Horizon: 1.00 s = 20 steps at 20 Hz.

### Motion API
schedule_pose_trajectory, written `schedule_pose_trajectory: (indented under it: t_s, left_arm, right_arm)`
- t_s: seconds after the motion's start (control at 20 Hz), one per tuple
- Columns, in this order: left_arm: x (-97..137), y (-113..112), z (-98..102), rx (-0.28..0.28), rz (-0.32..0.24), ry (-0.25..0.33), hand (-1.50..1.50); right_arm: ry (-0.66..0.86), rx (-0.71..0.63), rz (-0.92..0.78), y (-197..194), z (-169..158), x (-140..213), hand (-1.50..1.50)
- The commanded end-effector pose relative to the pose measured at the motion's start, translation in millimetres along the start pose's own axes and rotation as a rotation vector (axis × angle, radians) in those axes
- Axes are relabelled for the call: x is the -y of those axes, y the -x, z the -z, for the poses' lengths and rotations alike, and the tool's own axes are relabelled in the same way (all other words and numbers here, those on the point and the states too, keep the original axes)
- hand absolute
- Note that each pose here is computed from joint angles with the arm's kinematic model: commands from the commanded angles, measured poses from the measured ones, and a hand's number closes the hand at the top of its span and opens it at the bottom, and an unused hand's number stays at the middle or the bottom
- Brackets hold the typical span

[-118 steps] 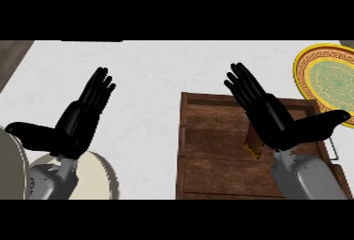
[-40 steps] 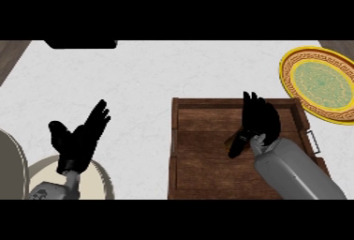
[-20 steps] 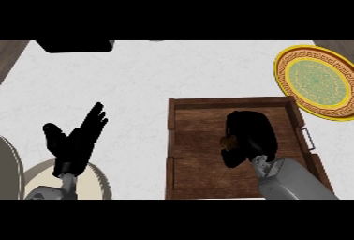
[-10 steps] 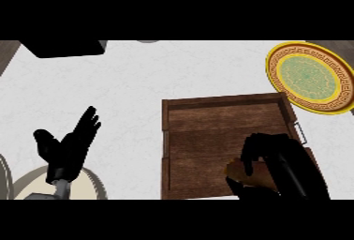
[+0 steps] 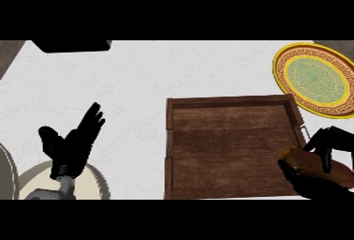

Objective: Pick the sweet potato from the tray and place it in the plate

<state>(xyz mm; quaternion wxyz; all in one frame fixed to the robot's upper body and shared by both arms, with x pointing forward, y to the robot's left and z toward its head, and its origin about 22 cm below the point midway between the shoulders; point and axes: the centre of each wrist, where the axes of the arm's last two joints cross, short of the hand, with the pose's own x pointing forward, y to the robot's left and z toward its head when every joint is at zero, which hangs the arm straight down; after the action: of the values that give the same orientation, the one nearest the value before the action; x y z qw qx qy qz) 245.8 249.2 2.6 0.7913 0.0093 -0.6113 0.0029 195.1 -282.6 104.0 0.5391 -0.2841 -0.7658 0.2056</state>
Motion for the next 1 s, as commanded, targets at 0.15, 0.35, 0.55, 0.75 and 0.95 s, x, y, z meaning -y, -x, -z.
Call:
schedule_pose_trajectory:
  t_s: [0.15,0.35,0.55,0.75,0.95]
  left_arm:
    - [3.1,38.6,-15.7,-0.109,0.000,0.024,0.00]
    - [15.3,21.5,-5.3,-0.126,0.006,0.034,0.00]
    - [17.7,16.6,1.0,-0.116,0.016,0.058,0.00]
    - [26.6,33.0,2.7,-0.095,0.015,0.063,0.00]
    - [19.0,7.6,13.6,-0.089,0.008,0.071,0.00]
  right_arm:
    - [0.186,-0.043,0.073,72.8,20.9,51.9,1.50]
    - [0.273,-0.057,0.000,110.5,45.1,57.4,1.50]
    - [0.334,-0.065,0.005,138.5,71.2,79.7,1.50]
    - [0.349,-0.080,0.003,159.2,91.8,89.2,1.50]
    - [0.347,-0.080,0.001,175.0,107.1,82.5,1.50]
